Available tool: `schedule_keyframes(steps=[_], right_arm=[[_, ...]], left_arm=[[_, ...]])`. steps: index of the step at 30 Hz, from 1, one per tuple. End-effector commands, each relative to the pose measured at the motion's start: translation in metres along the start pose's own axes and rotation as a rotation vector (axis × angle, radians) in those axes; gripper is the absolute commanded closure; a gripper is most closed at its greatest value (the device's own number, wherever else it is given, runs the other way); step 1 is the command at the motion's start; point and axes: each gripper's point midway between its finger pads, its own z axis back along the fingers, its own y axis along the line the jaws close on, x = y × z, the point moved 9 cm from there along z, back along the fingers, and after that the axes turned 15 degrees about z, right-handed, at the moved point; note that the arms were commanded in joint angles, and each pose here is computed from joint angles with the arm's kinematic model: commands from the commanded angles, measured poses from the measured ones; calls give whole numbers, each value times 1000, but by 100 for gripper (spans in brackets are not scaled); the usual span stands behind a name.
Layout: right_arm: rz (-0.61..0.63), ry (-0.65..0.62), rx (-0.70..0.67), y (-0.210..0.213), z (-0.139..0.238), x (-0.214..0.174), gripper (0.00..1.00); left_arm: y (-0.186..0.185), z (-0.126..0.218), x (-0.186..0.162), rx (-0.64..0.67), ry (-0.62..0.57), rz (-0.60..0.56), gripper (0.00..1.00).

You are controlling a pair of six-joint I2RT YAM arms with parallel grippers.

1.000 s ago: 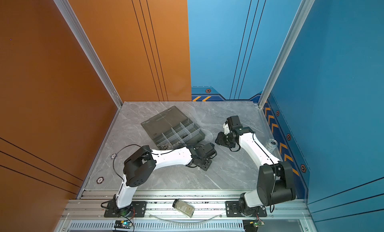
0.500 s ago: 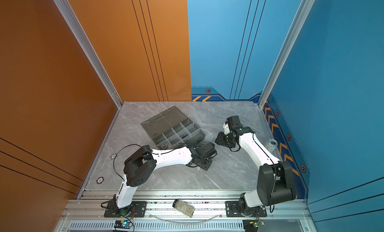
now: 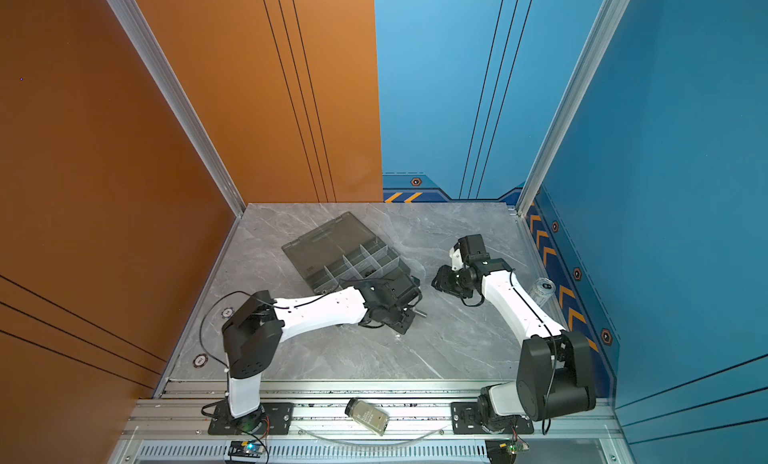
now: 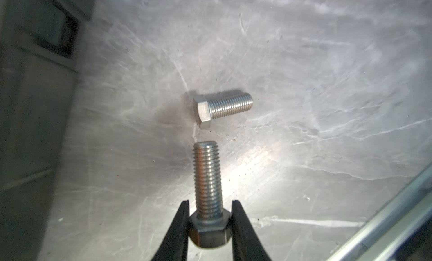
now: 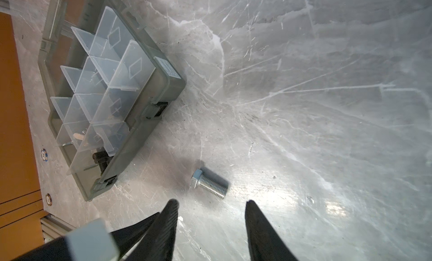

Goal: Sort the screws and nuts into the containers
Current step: 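Lift the silver bolt and carry it over the organizer compartment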

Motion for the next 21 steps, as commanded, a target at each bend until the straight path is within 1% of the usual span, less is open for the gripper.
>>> schedule_keyframes(steps=[1,7,15,21], right_arm=[[-9,-17,24,1,3,-1,50],[-15,18,42,1,-7,-6,50],[-12,42,71,10,-16,-11,50],[1,80,75,18,-27,-17,50]], left_arm=[[9,25,12,-28,-45,-16,100],[32,36,41,20,-118,-44,100],[61,26,79,74,-167,-65,100],[78,14,91,97,-174,-64,100]])
